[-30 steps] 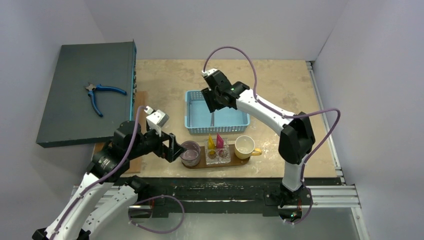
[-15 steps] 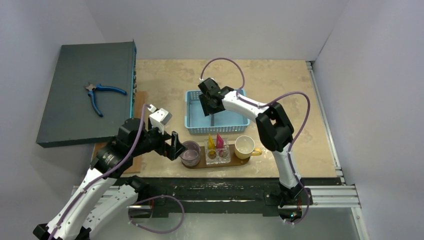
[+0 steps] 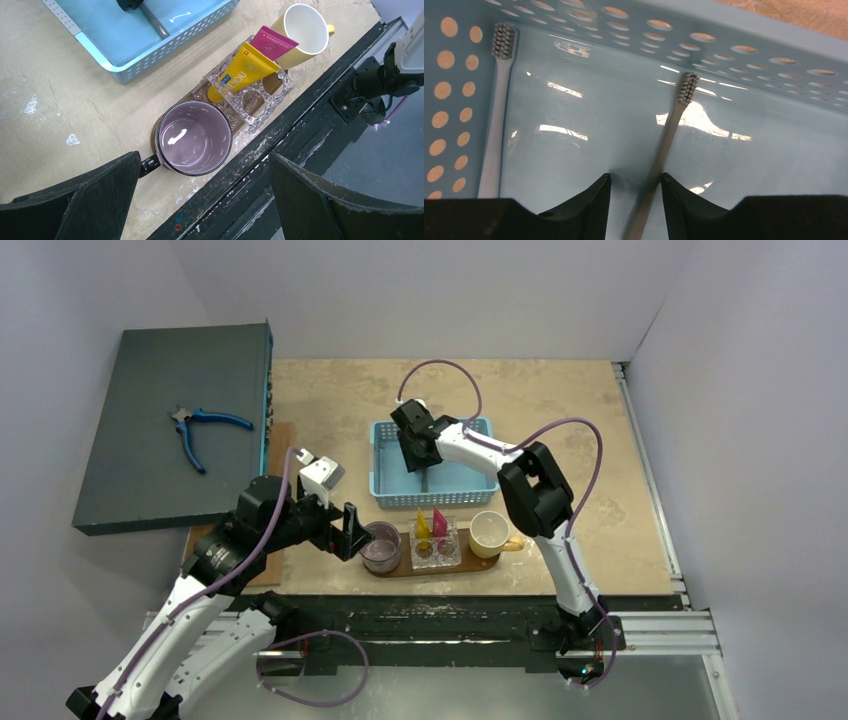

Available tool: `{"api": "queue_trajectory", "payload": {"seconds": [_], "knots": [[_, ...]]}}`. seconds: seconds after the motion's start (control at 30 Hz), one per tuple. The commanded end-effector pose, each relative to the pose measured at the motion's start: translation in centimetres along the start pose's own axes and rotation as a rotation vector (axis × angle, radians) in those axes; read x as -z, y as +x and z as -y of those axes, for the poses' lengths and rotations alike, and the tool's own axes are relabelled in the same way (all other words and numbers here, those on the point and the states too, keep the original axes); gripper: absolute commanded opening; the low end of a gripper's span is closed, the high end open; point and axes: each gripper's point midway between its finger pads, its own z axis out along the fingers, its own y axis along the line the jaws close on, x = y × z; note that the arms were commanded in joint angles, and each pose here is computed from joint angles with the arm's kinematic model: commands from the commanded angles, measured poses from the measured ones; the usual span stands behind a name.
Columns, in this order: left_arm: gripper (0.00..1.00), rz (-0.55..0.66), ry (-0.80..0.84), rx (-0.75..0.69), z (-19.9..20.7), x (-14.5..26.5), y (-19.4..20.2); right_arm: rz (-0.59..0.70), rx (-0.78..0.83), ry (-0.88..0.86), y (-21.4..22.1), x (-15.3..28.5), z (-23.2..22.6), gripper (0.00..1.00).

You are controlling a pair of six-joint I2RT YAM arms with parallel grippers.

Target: Prepare toiletry sets of a toothbrush and toothpaste on the tray

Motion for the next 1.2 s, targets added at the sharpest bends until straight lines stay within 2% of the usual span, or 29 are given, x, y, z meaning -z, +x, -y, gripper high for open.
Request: {"api": "queue_trajectory", "payload": {"seconds": [0.0,0.2,0.37,0.63,1.17], "knots": [[1.00,0.014,0.019,-0.018,0.4,0.0,-0.5,0.034,-0.010,0.034,-1.2,-0.2,0.4,0.41],[1.00,0.009,0.015,-0.022,0.3,-0.1,-0.5,-0.001,-0.001,0.030,0.0,-1.0,0.3,0.23],[1.00,0.008,0.014,-0.025,0.3,-0.1,-0.5,-0.011,0.004,0.033,0.3,-1.1,0.6,0.00],[1.00,0.016,0.008,-0.027,0.2,0.1,-0.7,0.023,0.001,-0.016,-1.4,0.6,-0.1,0.00],[1.00,0.078,0.024,-0.012,0.9,0.4,-2.8,0.271,0.009,-0.110,-8.1,8.1,-0.5,0.00]]}}
